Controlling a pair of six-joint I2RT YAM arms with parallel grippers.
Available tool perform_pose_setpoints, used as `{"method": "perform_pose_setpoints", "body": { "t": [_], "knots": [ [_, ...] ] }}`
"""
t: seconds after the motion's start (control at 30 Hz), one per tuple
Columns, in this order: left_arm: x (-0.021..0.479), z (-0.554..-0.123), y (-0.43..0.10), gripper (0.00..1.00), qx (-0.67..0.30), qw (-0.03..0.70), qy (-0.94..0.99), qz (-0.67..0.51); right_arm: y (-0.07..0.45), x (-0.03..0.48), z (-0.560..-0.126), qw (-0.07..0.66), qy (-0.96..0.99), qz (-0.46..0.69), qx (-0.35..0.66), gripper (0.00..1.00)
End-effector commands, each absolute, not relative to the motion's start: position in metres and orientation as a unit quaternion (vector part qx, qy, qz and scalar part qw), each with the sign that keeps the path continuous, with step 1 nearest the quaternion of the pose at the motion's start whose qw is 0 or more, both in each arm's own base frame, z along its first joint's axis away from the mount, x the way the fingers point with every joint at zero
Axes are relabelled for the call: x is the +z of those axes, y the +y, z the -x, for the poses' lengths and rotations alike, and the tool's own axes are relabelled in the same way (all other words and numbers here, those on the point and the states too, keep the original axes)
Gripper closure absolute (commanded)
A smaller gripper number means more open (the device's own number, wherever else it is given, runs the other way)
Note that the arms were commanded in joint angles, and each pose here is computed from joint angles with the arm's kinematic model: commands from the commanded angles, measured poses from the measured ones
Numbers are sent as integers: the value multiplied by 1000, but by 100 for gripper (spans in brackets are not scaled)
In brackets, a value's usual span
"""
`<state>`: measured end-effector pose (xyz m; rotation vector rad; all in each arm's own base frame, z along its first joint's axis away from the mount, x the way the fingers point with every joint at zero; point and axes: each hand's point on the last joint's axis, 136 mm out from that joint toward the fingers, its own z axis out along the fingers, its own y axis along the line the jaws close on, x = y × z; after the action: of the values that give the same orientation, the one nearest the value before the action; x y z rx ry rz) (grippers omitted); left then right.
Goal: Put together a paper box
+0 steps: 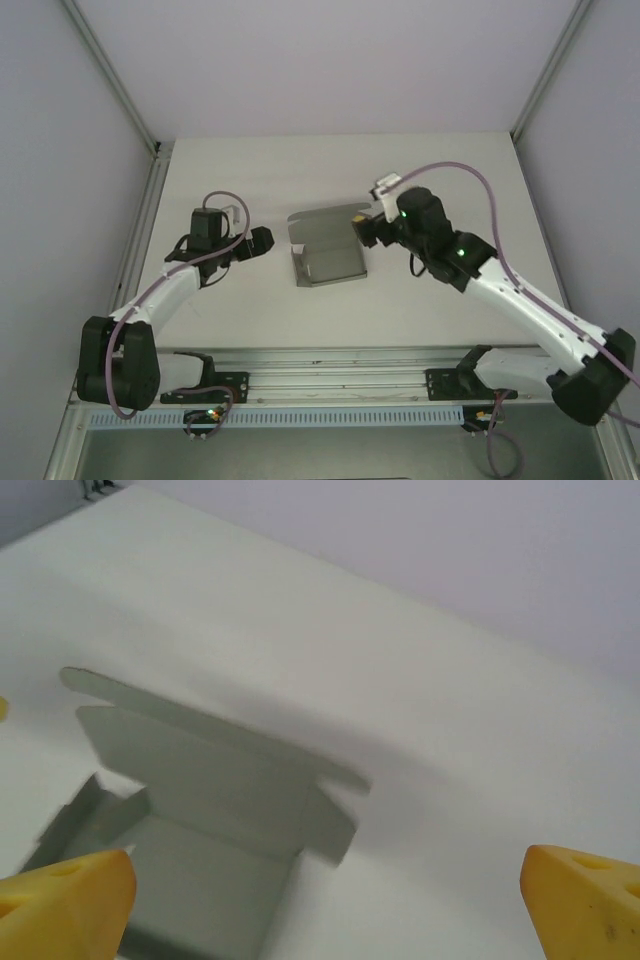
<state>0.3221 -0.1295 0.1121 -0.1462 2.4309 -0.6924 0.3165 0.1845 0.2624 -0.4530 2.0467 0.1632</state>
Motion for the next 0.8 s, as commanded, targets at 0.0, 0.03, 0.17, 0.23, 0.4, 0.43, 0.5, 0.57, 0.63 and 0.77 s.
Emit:
{"method": "perform_pose_setpoints", "body": {
  "t": [0.0, 0.03, 0.17, 0.23, 0.4, 0.43, 0.5, 0.57, 0.63, 0.77],
  "knots": [
    [113, -322, -129, 0, -266, 301, 914, 60, 177, 161, -285, 333, 935, 60, 103, 0],
    [111, -322, -130, 0, -266, 299, 914, 58, 175, 150, -286, 318, 943, 42, 94, 0],
    [108, -319, -131, 0, -266, 297, 916, 55, 185, 126, -303, 292, 953, 38, 73, 5],
    [106, -318, -130, 0, -264, 297, 916, 55, 189, 110, -314, 272, 960, 38, 49, 16],
    [100, -314, -131, 0, -262, 292, 918, 52, 204, 80, -337, 250, 967, 44, 31, 36],
    [100, -314, -131, 0, -262, 292, 919, 52, 205, 74, -340, 245, 968, 42, 28, 42],
    [99, -314, -130, 0, -259, 290, 920, 53, 205, 63, -343, 234, 971, 38, 18, 51],
    [99, -314, -131, 0, -261, 290, 920, 52, 205, 55, -345, 227, 973, 38, 13, 61],
    [98, -313, -131, 0, -260, 288, 920, 52, 203, 49, -346, 225, 974, 34, 6, 63],
    [95, -312, -130, 0, -259, 285, 921, 54, 196, 38, -347, 226, 974, 28, -16, 75]
  ]
}}
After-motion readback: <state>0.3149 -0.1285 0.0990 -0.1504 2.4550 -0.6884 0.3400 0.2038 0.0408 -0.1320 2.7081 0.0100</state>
